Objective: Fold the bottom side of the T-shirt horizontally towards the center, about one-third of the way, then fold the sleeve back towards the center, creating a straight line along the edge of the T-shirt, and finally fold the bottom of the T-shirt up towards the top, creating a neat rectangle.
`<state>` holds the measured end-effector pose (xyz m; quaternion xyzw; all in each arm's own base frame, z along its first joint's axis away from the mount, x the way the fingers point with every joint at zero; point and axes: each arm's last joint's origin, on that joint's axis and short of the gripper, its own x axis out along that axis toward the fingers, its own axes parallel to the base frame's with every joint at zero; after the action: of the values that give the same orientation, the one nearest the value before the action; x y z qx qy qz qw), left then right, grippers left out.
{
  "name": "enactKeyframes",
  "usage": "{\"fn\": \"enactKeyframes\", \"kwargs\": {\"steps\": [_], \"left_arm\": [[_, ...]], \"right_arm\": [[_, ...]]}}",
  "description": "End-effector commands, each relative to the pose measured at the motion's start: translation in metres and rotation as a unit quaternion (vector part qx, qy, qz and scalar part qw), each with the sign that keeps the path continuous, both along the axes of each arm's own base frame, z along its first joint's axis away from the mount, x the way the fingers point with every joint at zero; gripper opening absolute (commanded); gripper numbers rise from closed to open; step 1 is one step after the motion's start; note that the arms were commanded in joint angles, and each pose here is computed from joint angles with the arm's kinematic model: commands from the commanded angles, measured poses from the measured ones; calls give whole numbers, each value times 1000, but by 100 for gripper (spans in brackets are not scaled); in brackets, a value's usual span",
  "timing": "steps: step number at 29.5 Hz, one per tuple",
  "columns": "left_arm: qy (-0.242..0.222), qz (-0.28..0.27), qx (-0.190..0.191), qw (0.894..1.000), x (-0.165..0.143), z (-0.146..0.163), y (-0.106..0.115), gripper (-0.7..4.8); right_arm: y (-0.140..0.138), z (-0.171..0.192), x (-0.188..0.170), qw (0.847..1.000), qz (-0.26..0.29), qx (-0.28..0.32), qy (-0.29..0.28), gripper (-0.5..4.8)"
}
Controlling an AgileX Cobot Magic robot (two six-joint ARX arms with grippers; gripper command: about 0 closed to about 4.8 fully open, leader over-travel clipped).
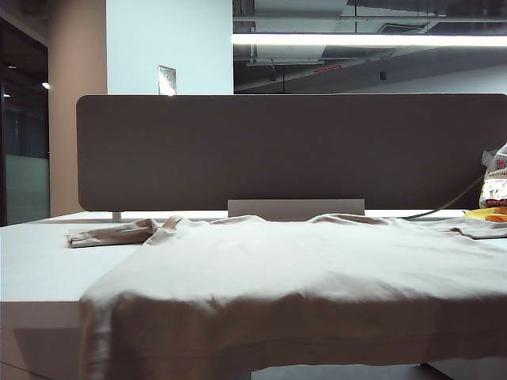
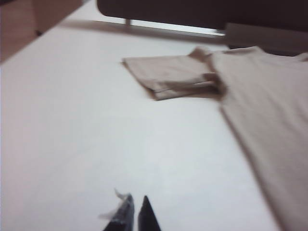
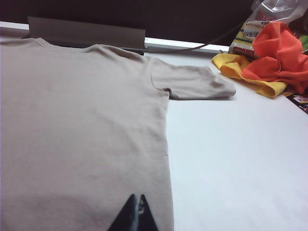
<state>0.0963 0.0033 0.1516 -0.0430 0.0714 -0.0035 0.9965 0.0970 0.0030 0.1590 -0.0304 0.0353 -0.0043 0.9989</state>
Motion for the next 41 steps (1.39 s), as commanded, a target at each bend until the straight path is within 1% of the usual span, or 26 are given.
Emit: {"fn": "enactKeyframes", "kwargs": {"steps": [1,3,4,6,10,12,16,17,18,19,21,24,25,26,27,29,31,32,33,34,35,36,37,39,40,41], "left_arm": [[-5,-25,-51,998,0,1,-2,22],[-3,-23,-86,996,0,1,-2,22],[-4,-22,-96,995,0,1,-2,22],[-5,-26,-110,994,0,2,-2,23],[4,-73,-123,990,0,2,-5,31],[12,-74,-131,989,-1,1,-5,31],[28,-74,-137,987,-1,0,-6,37],[31,-74,-138,987,-1,1,-6,41],[38,-78,-139,987,-2,3,-6,63],[41,-80,-139,986,-1,6,-6,66],[48,-85,-141,985,0,16,-7,68],[59,-95,-138,984,5,38,-11,67],[69,-95,-135,984,8,42,-13,67],[91,-103,-133,982,13,44,-17,67],[116,-116,-131,978,19,43,-22,67],[152,-134,-128,971,28,35,-29,67],[215,-153,-126,956,39,21,-40,69],[231,-157,-127,952,42,17,-43,86],[246,-160,-127,948,45,12,-46,119],[259,-161,-126,944,49,8,-49,158],[271,-159,-130,940,51,4,-49,189],[286,-153,-135,936,53,0,-50,221],[297,-151,-139,933,54,-3,-50,240],[305,-154,-145,929,54,-4,-51,248],[307,-165,-151,925,54,-4,-52,248],[309,-173,-159,922,53,-4,-52,248]], "right_arm": [[0,2,0,1000,4,20,-16,-5],[1,2,0,999,7,49,-17,-5],[1,2,0,998,4,68,-17,-5],[0,2,0,996,2,88,-17,-5],[0,4,0,994,0,111,-23,-1],[0,7,0,992,-4,126,-28,-1],[-1,18,-2,991,-29,127,-43,-4],[-2,21,-2,990,-35,129,-41,-4],[-3,28,-2,989,-51,133,-35,-4],[-3,32,0,989,-56,131,-29,-4],[-2,44,7,989,-59,132,-5,-4],[-1,64,27,985,-69,148,51,-5],[-1,68,32,984,-70,150,66,-4],[-1,72,42,979,-79,159,97,-4],[-1,72,48,976,-85,159,122,-4],[0,68,56,970,-92,166,153,-4],[0,54,63,959,-97,169,208,-4],[0,51,64,956,-97,168,220,-4],[0,47,66,953,-96,168,234,1],[1,43,68,950,-90,170,247,12],[1,41,70,947,-85,172,256,47],[1,37,73,944,-85,173,268,107],[0,33,75,939,-86,176,284,165],[-3,26,79,931,-89,183,304,223],[-7,20,81,922,-99,195,319,256],[-11,17,83,916,-105,202,329,276]]}}
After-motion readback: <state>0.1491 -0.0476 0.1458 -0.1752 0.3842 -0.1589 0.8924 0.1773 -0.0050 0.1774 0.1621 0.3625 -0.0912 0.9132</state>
